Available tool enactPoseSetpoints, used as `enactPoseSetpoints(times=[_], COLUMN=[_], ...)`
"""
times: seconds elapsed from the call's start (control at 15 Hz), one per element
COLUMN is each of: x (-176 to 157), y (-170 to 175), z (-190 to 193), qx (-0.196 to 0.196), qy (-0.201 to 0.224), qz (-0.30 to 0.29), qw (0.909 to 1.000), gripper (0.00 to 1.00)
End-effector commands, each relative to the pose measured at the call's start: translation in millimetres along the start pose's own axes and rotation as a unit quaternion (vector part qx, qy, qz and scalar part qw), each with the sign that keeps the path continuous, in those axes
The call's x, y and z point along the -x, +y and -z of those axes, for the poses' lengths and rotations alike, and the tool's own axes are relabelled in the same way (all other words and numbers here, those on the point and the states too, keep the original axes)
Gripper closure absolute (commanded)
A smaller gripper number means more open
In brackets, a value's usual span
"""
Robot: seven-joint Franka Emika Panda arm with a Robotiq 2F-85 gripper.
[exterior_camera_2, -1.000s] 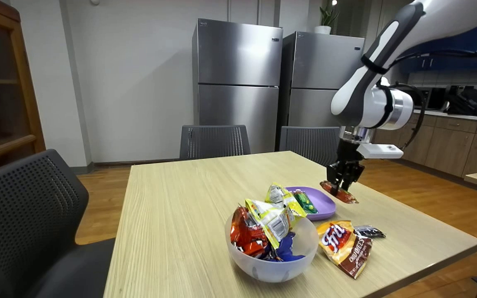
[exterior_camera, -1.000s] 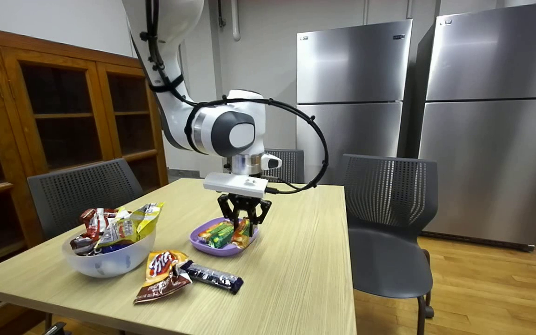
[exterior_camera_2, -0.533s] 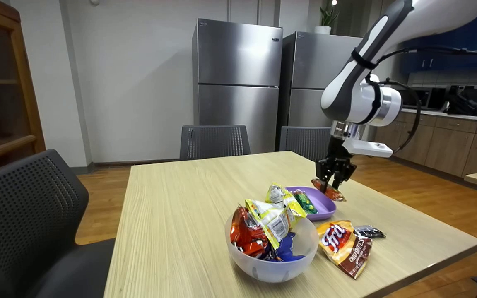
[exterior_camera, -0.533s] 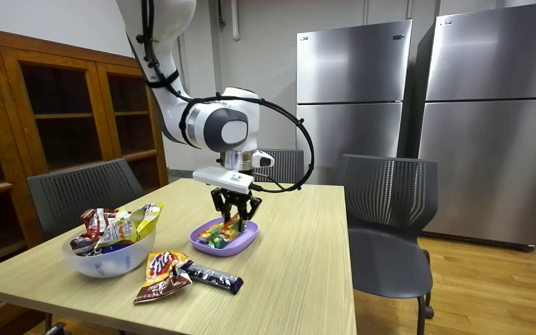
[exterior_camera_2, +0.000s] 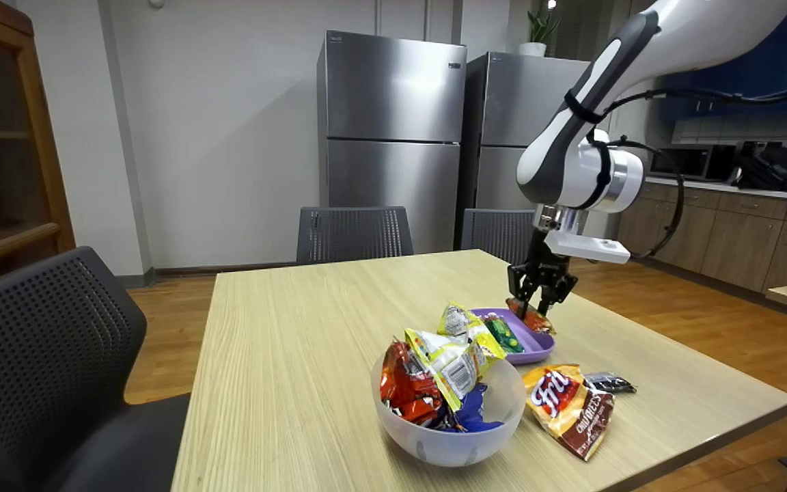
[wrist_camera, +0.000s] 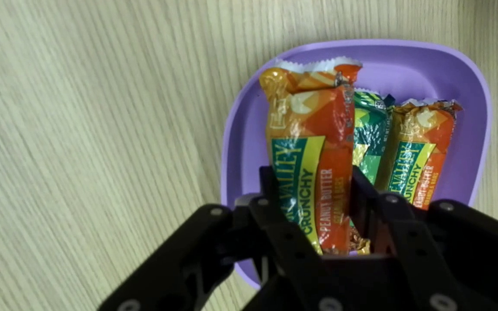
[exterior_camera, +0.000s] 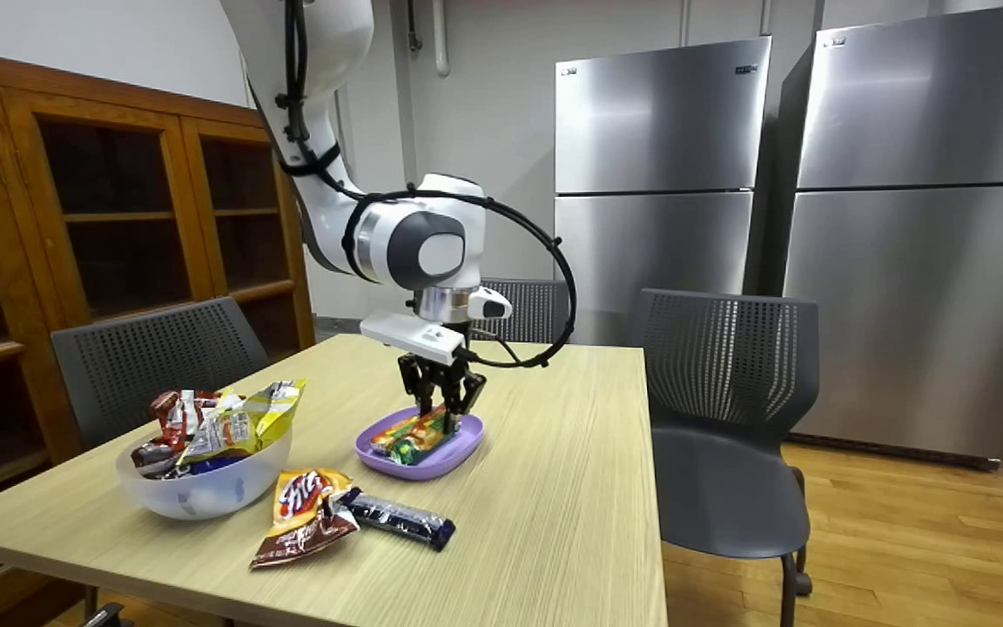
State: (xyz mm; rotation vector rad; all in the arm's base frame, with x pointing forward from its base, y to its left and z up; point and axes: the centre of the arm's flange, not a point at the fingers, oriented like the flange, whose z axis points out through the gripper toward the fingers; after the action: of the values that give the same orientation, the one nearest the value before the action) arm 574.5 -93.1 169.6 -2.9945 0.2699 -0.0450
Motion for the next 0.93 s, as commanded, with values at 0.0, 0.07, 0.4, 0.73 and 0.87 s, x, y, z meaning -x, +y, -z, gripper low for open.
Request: enactPoseSetpoints(times=[0.0,0.07,0.4,0.73,0.87], x=[-16.6,-17.6,-17.1,-4.5,-3.1], y=[-3.0,-2.5,-1.1,1.9,3.1], z=[-8.1,-11.4,-17.7,0.9,7.3], qx=[0.001,0.001,0.001,-0.003,0.003], qy=[-0.013,-0.014,-0.019,-0.006,-0.002], qz=[-0.028,-0.029,-0.020,-0.010,0.000], qw=[0.9995,0.9995,0.9996,0.9999,1.0000], gripper=[0.83,0.83,0.32,0.01,0.00])
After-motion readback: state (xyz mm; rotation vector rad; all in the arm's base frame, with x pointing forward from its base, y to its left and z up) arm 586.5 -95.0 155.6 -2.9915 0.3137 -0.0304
